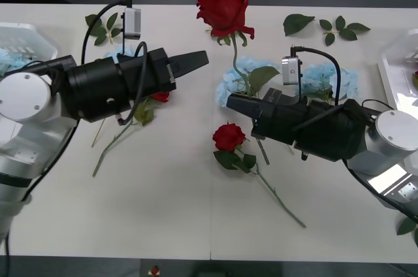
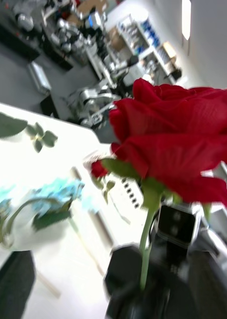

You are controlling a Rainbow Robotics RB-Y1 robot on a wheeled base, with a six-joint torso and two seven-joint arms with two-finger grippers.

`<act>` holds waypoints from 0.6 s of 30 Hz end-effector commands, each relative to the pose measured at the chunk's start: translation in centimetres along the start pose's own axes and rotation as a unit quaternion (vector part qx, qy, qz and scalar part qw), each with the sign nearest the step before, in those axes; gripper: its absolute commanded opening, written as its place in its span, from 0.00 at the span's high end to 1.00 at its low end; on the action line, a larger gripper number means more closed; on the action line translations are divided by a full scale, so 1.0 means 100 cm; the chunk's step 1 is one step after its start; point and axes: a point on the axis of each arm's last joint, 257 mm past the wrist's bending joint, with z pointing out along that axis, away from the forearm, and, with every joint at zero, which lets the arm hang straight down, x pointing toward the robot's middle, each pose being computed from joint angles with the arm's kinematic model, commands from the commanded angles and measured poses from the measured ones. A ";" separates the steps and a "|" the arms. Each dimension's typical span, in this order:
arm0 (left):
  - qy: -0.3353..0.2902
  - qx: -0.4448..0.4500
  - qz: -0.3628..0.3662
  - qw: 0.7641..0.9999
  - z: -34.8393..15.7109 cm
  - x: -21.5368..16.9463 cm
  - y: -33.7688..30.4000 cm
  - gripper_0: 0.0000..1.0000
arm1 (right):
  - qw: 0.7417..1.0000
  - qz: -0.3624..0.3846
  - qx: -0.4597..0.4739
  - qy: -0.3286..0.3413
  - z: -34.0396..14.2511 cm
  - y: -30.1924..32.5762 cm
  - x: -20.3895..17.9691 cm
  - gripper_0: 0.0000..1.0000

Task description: Put the red flowers into the right box and the blue flowers into the left box

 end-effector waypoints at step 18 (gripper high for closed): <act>0.198 -0.300 0.106 0.927 -0.202 -0.011 0.178 0.00 | 0.921 0.026 0.333 0.200 -0.286 -0.176 -0.064 1.00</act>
